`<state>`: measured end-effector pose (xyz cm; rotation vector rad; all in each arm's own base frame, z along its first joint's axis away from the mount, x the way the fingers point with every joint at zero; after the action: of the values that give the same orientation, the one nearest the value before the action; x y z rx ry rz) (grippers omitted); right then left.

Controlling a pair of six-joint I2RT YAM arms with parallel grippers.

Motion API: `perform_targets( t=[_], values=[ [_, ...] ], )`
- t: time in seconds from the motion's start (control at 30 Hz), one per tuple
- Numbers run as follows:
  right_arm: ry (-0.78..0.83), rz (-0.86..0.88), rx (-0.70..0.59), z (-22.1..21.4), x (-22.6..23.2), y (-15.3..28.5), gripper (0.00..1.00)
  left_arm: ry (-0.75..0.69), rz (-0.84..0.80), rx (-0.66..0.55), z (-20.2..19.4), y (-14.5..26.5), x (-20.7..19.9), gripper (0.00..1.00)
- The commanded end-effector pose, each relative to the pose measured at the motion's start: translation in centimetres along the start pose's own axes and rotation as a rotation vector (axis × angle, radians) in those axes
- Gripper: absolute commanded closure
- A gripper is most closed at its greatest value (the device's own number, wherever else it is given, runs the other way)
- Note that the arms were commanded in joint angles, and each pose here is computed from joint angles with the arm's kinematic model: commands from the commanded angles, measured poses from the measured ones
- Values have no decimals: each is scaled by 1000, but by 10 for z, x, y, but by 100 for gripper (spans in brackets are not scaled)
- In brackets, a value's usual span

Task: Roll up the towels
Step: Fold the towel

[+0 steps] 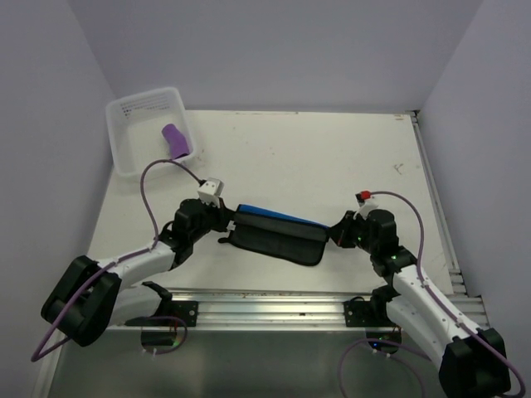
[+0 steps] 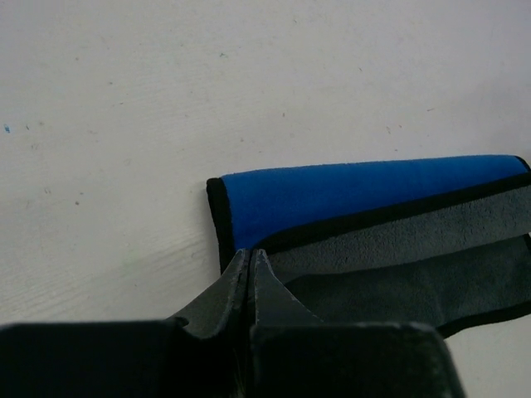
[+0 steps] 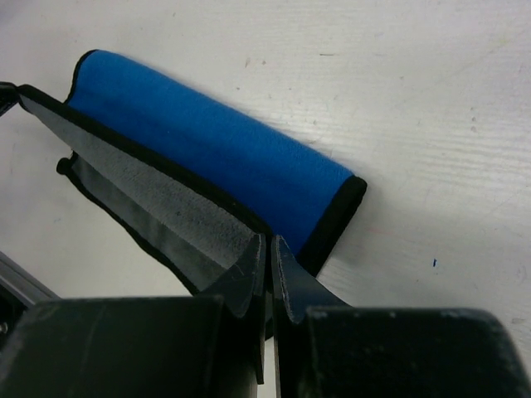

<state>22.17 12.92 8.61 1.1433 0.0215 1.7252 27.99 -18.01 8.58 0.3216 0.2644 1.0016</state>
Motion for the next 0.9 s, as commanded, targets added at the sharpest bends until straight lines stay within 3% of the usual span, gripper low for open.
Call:
perform_targets(
  t=[0.0, 0.43, 0.87],
  values=[
    [-20, -45, 21, -10, -13, 1, 100, -1, 54, -12, 2, 2, 10, 100],
    [-35, -92, 89, -22, -18, 2, 100, 28, 40, 77, -17, 1, 5, 100],
    [-16, -61, 135, -30, -13, 0, 100, 40, 85, 88, -19, 3, 11, 100]
  ],
)
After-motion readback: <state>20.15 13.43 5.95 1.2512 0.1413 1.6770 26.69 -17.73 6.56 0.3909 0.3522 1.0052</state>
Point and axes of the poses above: each gripper's point midway between its finger pads, its own y axis back along the fingers, its own x axis along the line the jaws close on, z = x × y, the point moved 1 cm from there along y, back along the fingers, and after that the axes turned 14 degrees about -y, right-handed, at the moved point
